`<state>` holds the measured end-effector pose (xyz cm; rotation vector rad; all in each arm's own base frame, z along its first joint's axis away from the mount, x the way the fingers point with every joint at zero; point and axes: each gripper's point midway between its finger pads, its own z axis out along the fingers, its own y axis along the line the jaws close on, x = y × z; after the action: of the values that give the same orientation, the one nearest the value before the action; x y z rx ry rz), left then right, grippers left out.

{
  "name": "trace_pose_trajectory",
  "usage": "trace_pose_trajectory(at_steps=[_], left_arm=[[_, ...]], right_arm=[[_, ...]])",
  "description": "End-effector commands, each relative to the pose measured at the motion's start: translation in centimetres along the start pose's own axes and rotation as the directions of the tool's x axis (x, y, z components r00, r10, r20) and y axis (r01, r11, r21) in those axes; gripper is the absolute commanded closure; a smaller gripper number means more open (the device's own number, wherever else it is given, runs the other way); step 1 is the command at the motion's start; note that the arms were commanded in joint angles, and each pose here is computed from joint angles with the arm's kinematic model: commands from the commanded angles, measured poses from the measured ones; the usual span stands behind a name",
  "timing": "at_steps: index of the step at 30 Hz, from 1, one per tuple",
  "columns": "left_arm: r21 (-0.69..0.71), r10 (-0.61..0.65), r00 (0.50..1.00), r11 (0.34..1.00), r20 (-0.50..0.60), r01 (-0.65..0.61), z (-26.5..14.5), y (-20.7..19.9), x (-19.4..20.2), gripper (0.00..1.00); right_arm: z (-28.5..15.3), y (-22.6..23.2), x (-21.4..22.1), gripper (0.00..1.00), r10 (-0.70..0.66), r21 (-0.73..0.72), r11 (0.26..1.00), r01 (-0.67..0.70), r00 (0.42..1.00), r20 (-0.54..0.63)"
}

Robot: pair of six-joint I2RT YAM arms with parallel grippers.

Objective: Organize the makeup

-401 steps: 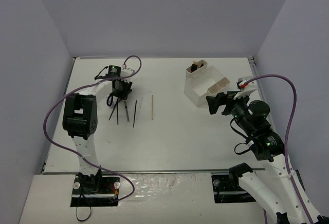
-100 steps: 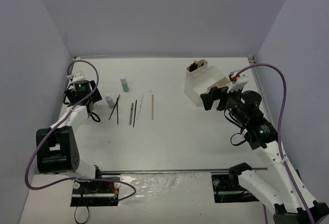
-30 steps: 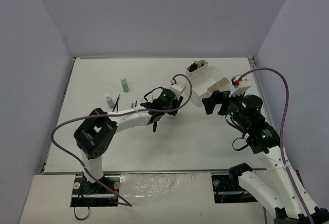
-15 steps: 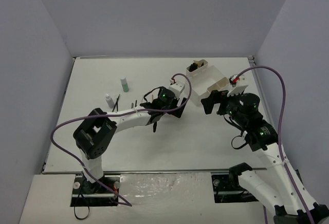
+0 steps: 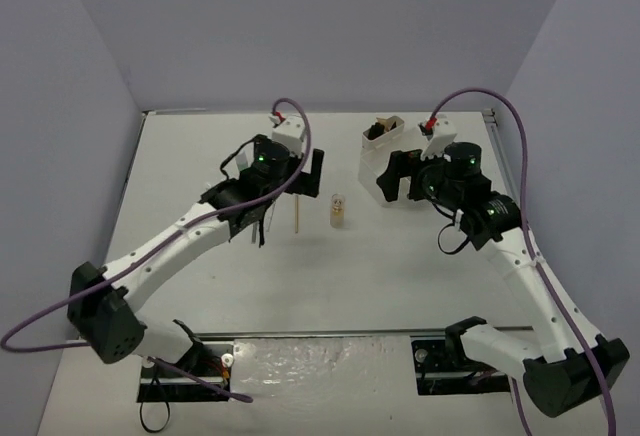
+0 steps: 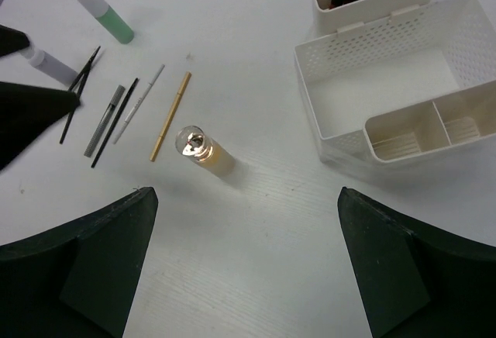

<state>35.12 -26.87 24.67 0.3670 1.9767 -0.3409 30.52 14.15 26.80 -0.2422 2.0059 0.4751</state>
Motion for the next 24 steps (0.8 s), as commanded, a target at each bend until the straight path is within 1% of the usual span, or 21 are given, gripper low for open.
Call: trace_pose_trajectory(at_steps=[1,3,4,6,8,10,13,15,16,19,24], left_arm=[[-0.170,-0.095,0.994,0.980,0.058,0.104,-7.0,7.5,-4.3,0.03],[-0.220,-0.103,0.992,0.968,0.076,0.118,-9.7,10.2,-4.8,0.03],[-0.240,-0.097,0.993,0.964,0.072,0.112,-10.9,10.8,-4.5,0.03],[-0.323,-0.068,0.996,0.943,0.060,0.083,-13.8,13.3,-3.5,0.03],[-0.365,-0.057,0.995,0.928,0.078,0.082,-15.9,14.6,-2.6,0.03],[-0.419,-0.051,0.995,0.904,0.083,0.081,-17.6,15.8,-0.6,0.03],[-0.474,-0.065,0.996,0.876,0.063,0.087,-19.0,17.0,2.7,0.03],[-0.487,-0.073,0.995,0.868,0.069,0.097,-20.0,17.3,4.2,0.03],[-0.495,-0.075,0.996,0.864,0.055,0.092,-19.9,17.5,5.1,0.03],[-0.499,-0.074,0.994,0.861,0.078,0.103,-20.9,17.7,6.4,0.03],[-0.515,-0.066,0.991,0.849,0.117,0.117,-22.0,18.2,6.9,0.03]], right_arm=[[3.1,2.7,-1.1,0.01,-0.104,-0.073,0.992,0.102,0.994,-0.030],[5.1,3.7,0.4,0.01,-0.146,-0.077,0.987,0.140,0.985,-0.089],[5.8,4.0,0.8,0.01,-0.156,-0.083,0.986,0.147,0.982,-0.107],[7.5,4.4,2.0,0.01,-0.167,-0.090,0.984,0.154,0.974,-0.154],[9.0,4.3,3.3,0.02,-0.178,-0.075,0.983,0.166,0.964,-0.198],[10.3,5.0,4.4,0.02,-0.195,-0.075,0.980,0.183,0.953,-0.229],[11.7,5.5,5.6,0.04,-0.220,-0.062,0.975,0.211,0.940,-0.262],[12.4,6.0,6.2,0.05,-0.241,-0.064,0.971,0.232,0.930,-0.277],[12.7,6.3,6.5,0.05,-0.249,-0.066,0.968,0.241,0.926,-0.283],[13.9,6.8,7.6,0.08,-0.265,-0.059,0.964,0.259,0.913,-0.310],[15.6,5.9,9.5,0.14,-0.260,-0.008,0.961,0.276,0.895,-0.362]])
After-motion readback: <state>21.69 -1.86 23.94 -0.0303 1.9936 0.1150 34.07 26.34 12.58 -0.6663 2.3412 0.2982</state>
